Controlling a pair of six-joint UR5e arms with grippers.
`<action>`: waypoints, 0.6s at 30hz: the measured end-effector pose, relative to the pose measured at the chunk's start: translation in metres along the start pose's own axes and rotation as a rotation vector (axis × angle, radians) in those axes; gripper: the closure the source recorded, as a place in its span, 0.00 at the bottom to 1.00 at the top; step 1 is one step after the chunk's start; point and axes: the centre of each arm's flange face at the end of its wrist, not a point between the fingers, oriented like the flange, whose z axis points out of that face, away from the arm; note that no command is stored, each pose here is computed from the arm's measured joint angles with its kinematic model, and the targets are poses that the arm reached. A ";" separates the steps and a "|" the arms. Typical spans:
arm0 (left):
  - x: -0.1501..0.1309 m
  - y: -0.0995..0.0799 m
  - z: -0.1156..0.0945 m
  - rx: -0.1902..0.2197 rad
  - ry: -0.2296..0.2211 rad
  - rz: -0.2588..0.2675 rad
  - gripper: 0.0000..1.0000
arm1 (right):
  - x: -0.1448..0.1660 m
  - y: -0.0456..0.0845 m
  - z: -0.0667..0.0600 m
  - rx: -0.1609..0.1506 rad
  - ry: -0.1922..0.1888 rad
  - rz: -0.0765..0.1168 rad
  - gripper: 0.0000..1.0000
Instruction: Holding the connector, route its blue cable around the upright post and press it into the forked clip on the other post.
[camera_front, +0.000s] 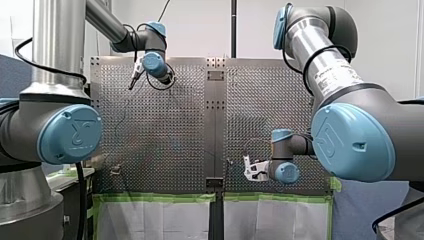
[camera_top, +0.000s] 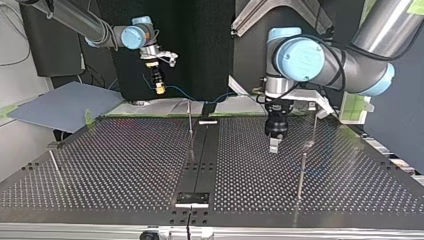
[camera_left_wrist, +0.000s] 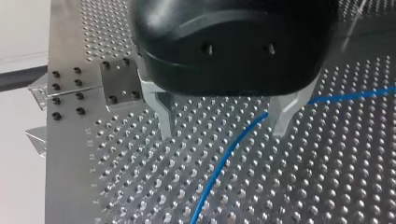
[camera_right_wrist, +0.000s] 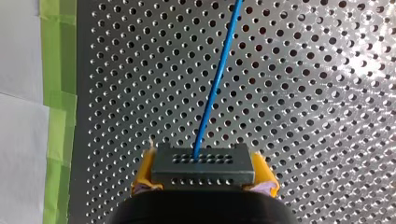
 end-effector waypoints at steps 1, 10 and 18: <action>0.000 0.000 0.000 -0.006 0.000 0.006 0.00 | 0.000 0.000 0.000 0.000 0.001 0.001 0.56; 0.019 -0.009 0.009 -0.044 0.042 0.074 0.00 | 0.000 0.001 0.001 -0.001 0.003 0.002 0.56; 0.024 -0.011 0.016 -0.103 0.036 0.096 0.00 | 0.000 0.001 0.001 -0.001 0.004 0.001 0.56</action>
